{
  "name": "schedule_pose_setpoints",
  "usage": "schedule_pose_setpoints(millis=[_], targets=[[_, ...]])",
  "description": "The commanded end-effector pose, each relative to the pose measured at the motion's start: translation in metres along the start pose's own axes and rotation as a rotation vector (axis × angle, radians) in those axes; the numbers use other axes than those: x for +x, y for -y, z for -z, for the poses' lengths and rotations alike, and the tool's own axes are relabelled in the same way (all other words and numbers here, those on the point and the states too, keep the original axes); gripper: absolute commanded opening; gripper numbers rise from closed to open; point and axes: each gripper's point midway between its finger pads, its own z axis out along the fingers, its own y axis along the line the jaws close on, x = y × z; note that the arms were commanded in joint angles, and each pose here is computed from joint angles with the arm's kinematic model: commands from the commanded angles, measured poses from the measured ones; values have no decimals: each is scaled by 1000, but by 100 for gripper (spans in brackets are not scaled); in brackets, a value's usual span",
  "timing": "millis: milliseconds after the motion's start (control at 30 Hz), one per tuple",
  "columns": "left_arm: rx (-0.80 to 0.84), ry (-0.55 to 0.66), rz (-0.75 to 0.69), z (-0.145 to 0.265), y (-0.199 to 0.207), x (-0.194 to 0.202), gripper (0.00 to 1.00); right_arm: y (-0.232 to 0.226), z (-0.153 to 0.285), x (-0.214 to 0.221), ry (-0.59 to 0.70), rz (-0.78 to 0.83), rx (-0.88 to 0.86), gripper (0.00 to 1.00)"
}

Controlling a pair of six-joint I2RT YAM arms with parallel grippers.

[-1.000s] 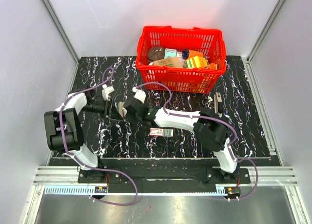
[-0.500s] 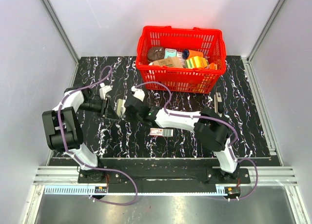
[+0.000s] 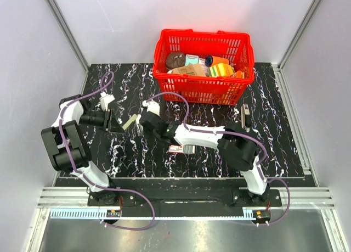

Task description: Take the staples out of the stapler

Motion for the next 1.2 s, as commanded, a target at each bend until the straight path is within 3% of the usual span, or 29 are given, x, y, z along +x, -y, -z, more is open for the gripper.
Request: schedule_pose_setpoints(millis=[0,133,467,633,700,733,867,900,1000,1033,1167], targets=[[-75,-18,-112,14,-12,-1,2,14,18,-33,91,80,82,0],[-85,-32,-134,14,-15,1,1,9,20,-32,100,146,89,0],[-287,-105,-251,25,-72,3,0,-14,33,-42,224,509,139,0],[-321,-117,-279,26,-77,8,0,-26,35,-45,263,614,153,0],[-247,-103,-237,21,-60,11,1,-31,34,-48,285,614,175,0],[-188,-91,-214,16,-47,12,9,-32,32,-50,297,606,190,0],[11,-2,-152,3,-1,9,63,-49,29,-60,318,507,176,0],[59,27,-160,3,9,5,72,-54,29,-63,321,480,165,0],[162,113,-174,9,32,-8,84,-67,29,-69,321,417,138,0],[188,123,-183,11,39,-10,93,-70,31,-71,324,398,127,0],[224,140,-197,11,41,-13,98,-82,40,-80,336,317,80,0]])
